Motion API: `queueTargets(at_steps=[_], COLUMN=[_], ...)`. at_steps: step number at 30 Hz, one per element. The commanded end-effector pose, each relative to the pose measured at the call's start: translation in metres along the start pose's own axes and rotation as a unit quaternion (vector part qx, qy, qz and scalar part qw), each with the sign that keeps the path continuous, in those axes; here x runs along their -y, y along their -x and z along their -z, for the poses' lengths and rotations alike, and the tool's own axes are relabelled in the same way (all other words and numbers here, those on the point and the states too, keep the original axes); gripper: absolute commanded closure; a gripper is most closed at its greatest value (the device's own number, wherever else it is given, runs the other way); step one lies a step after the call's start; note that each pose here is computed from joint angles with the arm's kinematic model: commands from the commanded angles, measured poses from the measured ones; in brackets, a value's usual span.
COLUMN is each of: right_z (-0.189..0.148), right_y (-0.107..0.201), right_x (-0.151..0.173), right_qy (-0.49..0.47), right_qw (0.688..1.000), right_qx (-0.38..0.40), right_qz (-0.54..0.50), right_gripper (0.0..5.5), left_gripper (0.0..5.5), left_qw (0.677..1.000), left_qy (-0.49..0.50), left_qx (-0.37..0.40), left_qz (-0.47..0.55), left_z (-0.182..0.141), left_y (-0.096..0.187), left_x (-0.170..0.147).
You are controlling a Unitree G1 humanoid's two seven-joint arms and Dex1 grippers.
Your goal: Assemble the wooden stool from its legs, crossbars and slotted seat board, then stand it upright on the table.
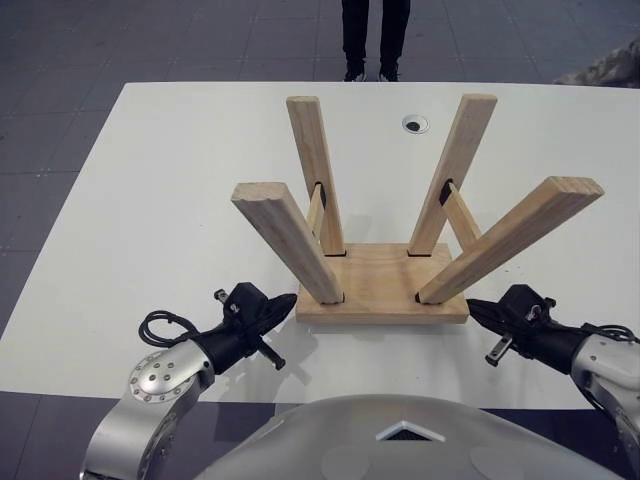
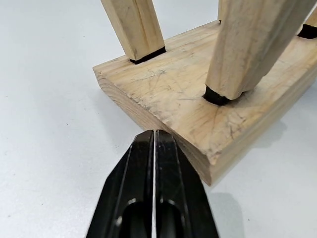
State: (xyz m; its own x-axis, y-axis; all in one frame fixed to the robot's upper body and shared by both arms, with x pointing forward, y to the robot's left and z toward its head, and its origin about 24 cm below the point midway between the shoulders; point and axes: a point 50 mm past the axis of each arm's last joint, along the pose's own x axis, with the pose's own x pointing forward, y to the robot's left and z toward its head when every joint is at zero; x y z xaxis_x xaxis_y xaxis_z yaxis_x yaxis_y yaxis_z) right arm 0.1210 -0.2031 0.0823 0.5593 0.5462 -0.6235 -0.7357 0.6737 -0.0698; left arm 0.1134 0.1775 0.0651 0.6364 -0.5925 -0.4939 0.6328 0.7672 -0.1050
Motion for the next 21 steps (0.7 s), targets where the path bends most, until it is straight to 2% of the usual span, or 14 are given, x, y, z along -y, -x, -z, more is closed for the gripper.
queueTargets(at_steps=[1,6,12,21], right_z=[-0.022,-0.024,-0.027,-0.032], right_y=[0.002,0.006,0.015,0.023], right_x=[-0.007,-0.008,-0.021,-0.026], right_qy=[0.024,0.029,0.042,0.052], right_qw=[0.997,0.997,0.994,0.993], right_qx=[0.054,0.054,0.049,0.055], right_qz=[-0.043,-0.046,-0.089,-0.096], right_gripper=[5.37,5.37,5.37,5.37], left_gripper=[5.4,5.4,5.4,5.4], left_qw=[0.997,0.996,0.995,0.992], left_qy=[-0.012,-0.031,-0.043,-0.05], left_qx=[0.026,0.043,0.044,0.04], left_qz=[0.072,0.078,0.082,0.106], left_z=[-0.009,-0.02,-0.021,-0.023], left_y=[0.0,0.009,0.014,0.019], left_x=[0.017,0.017,0.017,0.024])
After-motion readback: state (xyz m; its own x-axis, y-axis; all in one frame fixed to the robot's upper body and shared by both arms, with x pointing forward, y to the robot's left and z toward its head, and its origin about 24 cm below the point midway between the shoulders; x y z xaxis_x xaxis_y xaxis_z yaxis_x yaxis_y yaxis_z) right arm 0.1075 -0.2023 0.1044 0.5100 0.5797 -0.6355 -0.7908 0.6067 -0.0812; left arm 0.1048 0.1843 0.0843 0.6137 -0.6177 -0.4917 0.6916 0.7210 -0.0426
